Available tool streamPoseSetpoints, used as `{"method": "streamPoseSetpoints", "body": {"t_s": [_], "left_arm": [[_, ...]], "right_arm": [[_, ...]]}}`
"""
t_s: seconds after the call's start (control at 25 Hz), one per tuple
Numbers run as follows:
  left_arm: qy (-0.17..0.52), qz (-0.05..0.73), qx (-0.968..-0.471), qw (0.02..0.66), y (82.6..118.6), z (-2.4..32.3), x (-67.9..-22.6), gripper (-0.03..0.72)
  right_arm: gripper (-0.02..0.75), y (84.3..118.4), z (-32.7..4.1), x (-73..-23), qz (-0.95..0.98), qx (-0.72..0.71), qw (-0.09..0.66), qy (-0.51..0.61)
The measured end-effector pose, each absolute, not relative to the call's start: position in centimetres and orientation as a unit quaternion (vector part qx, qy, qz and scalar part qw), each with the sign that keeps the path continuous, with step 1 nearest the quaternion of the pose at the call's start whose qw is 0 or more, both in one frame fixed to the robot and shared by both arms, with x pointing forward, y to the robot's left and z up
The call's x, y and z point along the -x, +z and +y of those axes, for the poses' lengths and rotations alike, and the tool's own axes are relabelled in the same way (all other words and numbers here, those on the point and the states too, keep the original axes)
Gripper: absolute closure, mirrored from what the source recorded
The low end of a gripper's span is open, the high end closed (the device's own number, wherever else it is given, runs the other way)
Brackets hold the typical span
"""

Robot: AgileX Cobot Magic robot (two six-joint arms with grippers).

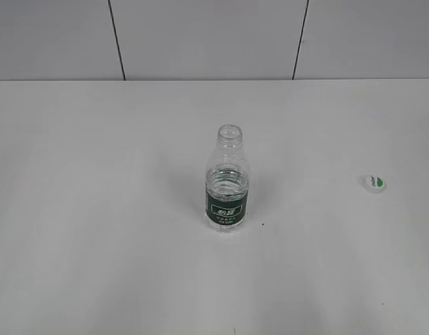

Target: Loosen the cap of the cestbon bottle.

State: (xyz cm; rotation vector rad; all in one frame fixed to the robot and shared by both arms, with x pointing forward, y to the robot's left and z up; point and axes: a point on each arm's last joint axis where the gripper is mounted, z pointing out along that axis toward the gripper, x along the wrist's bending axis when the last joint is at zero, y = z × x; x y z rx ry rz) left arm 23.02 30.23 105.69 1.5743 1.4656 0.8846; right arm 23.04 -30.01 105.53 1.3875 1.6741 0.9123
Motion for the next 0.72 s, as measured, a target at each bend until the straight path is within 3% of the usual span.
{"method": "streamPoseSetpoints", "body": {"t_s": [0.72], "left_arm": [[0.367, 0.607, -0.594, 0.380, 105.69, 30.15, -23.01, 0.203]], "right_arm": [[0.275, 105.51, -30.01, -23.03, 0.657, -0.544, 0.381, 0.357]]}}
